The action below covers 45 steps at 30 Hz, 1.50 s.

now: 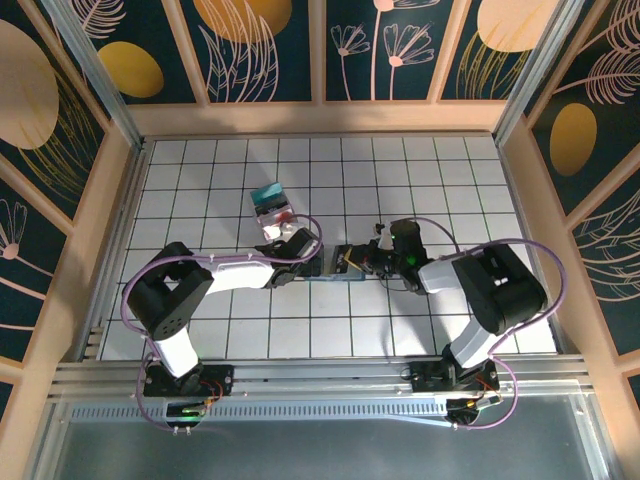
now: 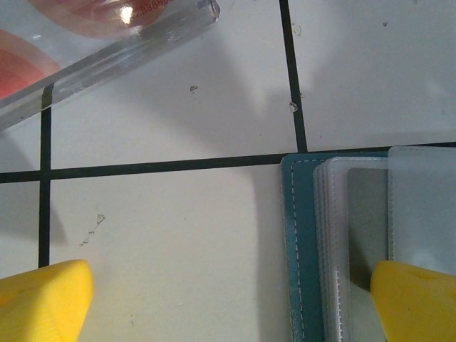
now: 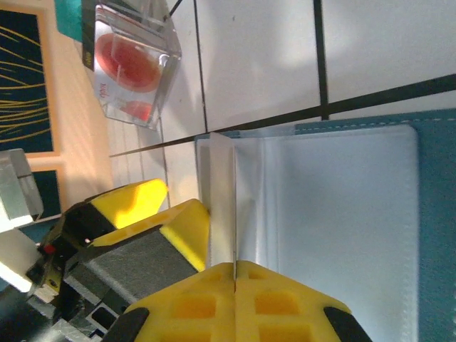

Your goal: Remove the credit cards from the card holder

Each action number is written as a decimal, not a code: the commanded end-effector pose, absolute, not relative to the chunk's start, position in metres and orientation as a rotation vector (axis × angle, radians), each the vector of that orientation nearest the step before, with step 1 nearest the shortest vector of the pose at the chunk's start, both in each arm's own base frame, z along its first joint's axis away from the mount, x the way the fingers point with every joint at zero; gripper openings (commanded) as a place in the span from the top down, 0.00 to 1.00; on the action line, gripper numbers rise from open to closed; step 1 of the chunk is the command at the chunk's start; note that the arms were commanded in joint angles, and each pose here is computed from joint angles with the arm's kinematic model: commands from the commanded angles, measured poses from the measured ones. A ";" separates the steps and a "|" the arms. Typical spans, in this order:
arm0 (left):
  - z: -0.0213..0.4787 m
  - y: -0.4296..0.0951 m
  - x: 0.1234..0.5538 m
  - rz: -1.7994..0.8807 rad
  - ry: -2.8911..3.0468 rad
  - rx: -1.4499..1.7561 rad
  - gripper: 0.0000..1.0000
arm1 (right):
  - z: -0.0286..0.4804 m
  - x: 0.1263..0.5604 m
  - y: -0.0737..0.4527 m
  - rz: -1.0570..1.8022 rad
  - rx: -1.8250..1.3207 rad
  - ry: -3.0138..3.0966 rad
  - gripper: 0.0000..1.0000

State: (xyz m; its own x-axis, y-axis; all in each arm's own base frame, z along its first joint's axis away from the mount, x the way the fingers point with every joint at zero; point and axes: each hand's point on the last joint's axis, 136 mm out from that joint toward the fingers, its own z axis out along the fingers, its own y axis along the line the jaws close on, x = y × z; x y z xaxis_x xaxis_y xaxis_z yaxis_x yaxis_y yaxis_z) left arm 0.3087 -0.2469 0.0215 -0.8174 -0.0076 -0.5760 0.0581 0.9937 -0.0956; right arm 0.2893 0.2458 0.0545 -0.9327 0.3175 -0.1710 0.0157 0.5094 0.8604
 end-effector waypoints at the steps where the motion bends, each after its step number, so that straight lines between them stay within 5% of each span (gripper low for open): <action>1: 0.011 -0.224 0.294 -0.003 2.590 0.059 0.01 | 0.053 0.295 0.232 1.237 0.263 2.484 1.00; 21: 0.093 -0.244 0.321 -0.190 2.401 -0.063 0.01 | 0.099 0.305 0.211 1.051 0.207 2.391 1.00; 45: 0.218 -0.288 0.319 -1.165 1.965 0.015 0.06 | 0.215 0.315 0.234 1.368 0.042 1.896 1.00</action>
State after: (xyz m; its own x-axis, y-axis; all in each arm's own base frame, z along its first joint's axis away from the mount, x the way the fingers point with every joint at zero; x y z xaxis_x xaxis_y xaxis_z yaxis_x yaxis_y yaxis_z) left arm 0.3262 -0.2678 0.1943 -0.6397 -0.3832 -0.6663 0.2836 0.6880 -0.6680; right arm 0.3163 0.2251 0.1847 -0.7242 0.4308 -0.5385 -0.2909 0.5172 0.8049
